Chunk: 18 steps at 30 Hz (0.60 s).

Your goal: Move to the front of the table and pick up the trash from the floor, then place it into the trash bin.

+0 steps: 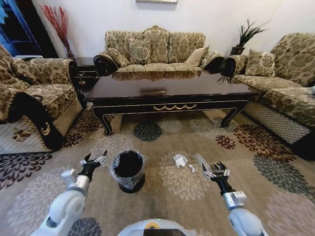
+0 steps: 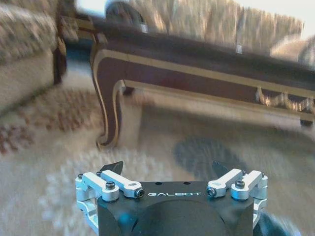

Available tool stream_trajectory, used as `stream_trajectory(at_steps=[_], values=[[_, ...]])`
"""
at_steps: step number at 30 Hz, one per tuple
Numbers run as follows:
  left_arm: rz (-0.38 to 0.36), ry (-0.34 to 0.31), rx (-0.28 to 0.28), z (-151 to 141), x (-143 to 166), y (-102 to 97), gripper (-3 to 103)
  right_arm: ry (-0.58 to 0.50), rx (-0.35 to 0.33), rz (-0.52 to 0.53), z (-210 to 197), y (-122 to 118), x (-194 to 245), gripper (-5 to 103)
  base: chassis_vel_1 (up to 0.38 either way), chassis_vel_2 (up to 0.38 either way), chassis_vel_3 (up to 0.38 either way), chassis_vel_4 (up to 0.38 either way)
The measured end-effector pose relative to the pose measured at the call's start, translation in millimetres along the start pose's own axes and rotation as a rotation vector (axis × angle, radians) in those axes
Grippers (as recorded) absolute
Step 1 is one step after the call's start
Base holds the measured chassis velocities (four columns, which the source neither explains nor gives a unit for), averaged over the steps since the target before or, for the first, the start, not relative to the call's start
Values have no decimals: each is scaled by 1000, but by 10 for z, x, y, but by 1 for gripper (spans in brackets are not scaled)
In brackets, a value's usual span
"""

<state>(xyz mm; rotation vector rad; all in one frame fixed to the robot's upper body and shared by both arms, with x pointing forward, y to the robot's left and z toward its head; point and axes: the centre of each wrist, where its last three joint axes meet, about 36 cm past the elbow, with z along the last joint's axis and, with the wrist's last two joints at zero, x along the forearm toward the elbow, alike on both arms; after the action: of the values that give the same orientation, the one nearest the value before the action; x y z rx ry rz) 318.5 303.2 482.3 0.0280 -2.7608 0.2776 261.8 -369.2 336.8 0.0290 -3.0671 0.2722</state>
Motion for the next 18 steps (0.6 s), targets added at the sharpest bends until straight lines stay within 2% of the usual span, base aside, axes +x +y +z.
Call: stream_trajectory(at_steps=[1, 3, 4, 9, 12, 16, 17, 18], values=[[-1, 16, -9, -13, -27, -18, 100, 0, 0, 0, 0, 1, 0, 100, 0, 0, 0, 0], [-20, 101, -34, -31, -125, -95, 100, 0, 10, 9, -1, -4, 0, 100, 0, 0, 0, 0], [-20, 101, -34, -31, -125, -95, 100, 0, 10, 9, -1, -4, 0, 100, 0, 0, 0, 0], [-12, 252, 18, -142, -213, -265, 100, 19, 28, 45, 42, -26, 27, 100, 0, 0, 0, 0], [-15, 285, 17, -182, -280, -299, 100, 23, 28, 54, 48, -29, 26, 100, 0, 0, 0, 0], [-48, 324, -15, -182, -386, -306, 100, 22, 28, 65, 33, -36, -1, 100, 0, 0, 0, 0], [-58, 339, -24, -171, -401, -312, 103, 22, 28, 68, 27, -42, -10, 100, 0, 0, 0, 0], [-60, 348, -25, -161, -408, -317, 101, 22, 28, 70, 23, -48, -16, 100, 0, 0, 0, 0]])
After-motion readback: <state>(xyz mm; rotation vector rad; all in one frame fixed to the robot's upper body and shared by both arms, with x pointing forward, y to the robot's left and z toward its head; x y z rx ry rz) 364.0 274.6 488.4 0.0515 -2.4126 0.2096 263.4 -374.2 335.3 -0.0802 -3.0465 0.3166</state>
